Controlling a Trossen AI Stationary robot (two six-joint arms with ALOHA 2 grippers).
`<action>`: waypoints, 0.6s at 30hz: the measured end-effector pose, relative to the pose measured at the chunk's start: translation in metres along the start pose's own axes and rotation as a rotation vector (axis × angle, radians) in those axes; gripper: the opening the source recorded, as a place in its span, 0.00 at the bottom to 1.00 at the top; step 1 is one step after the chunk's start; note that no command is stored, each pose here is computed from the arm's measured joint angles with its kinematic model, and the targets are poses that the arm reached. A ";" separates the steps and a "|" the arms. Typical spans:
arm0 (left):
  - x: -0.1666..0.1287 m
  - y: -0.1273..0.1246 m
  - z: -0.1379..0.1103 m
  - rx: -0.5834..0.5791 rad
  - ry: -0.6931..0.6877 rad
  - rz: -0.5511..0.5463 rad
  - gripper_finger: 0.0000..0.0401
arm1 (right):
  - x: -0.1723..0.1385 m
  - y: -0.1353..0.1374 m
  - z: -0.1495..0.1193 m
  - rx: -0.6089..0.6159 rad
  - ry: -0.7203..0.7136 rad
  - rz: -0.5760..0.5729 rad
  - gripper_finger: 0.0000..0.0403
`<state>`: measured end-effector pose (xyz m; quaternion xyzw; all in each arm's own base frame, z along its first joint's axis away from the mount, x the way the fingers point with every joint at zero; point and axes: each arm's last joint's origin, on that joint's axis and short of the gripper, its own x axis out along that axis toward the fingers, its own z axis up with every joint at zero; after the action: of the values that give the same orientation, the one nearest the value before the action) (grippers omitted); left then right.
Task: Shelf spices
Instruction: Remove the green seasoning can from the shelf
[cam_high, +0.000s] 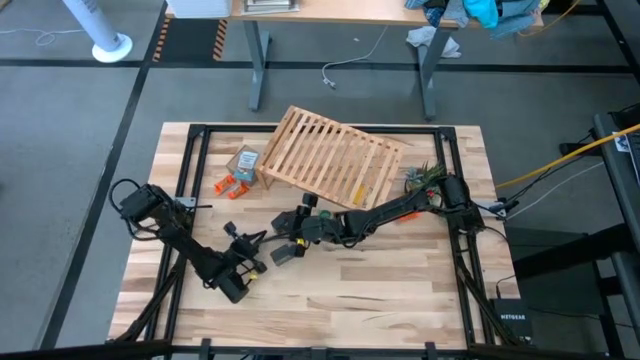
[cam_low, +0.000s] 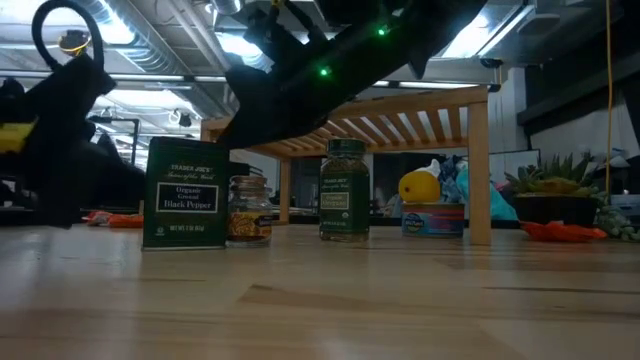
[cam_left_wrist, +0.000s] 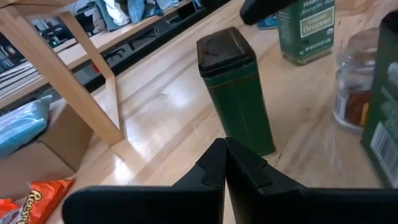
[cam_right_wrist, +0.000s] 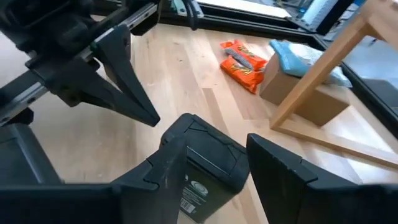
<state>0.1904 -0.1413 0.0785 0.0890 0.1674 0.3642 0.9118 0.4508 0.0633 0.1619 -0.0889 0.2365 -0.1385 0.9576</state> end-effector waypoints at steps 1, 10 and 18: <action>-0.001 0.000 0.002 -0.011 -0.001 -0.004 0.00 | 0.000 0.000 0.000 0.000 0.000 0.007 0.43; -0.006 0.001 0.014 -0.044 -0.010 -0.029 0.00 | 0.000 0.001 -0.002 -0.008 0.015 0.036 0.43; 0.004 -0.009 0.022 0.009 0.004 -0.046 0.00 | 0.000 0.001 -0.003 -0.012 0.024 0.036 0.43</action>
<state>0.2068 -0.1459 0.0959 0.0886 0.1730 0.3424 0.9192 0.4497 0.0640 0.1594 -0.0888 0.2506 -0.1208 0.9564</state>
